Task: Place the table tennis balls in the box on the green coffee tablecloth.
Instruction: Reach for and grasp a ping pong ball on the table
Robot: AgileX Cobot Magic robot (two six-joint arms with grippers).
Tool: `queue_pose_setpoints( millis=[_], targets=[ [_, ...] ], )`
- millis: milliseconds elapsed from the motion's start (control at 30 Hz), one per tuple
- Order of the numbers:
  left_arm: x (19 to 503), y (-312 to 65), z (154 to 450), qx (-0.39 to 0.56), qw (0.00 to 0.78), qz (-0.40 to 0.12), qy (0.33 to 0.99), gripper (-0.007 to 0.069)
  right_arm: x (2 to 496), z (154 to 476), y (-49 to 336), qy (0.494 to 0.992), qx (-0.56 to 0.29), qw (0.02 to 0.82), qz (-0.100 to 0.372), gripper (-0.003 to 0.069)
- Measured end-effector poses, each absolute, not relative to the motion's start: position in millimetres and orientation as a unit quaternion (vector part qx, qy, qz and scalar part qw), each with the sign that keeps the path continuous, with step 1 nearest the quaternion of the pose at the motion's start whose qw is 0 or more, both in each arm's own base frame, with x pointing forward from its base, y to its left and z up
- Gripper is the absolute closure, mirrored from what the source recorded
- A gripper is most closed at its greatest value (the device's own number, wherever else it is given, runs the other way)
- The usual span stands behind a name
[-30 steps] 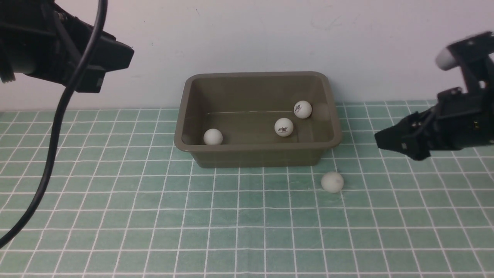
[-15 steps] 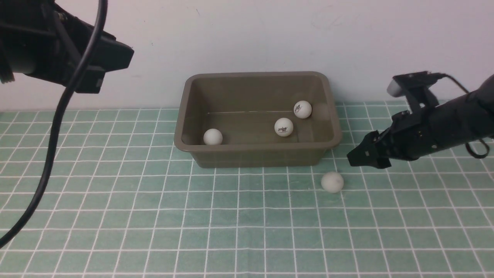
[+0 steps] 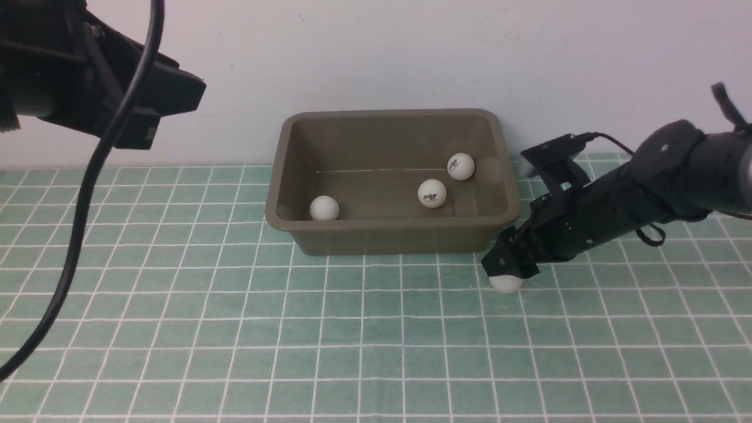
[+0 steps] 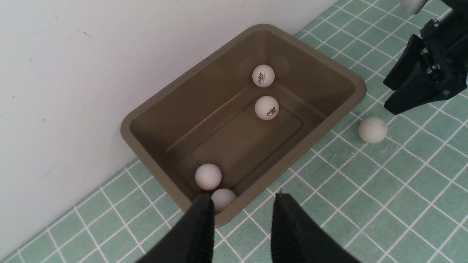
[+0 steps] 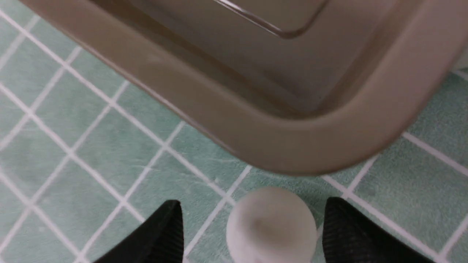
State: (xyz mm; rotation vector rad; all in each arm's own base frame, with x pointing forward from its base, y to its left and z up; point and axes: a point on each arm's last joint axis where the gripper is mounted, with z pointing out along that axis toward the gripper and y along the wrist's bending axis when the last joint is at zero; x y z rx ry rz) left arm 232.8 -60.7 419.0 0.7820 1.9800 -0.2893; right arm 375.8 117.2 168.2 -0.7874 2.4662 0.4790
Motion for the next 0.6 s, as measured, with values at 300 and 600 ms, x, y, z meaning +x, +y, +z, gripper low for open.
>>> queue_pose_setpoints(
  millis=[300, 600],
  targets=[
    [232.7, -60.8, 418.8, 0.321, 0.476, -0.118, 0.81, 0.042, 379.5, 146.1, 123.1, 0.906, -0.318, 0.241, 0.143, 0.02],
    [232.3, -60.9, 418.5, 0.326, 0.474, -0.117, 0.81, 0.042, 378.3, 151.5, 114.3, 0.918, -0.304, 0.229, 0.11, 0.0302]
  ],
)
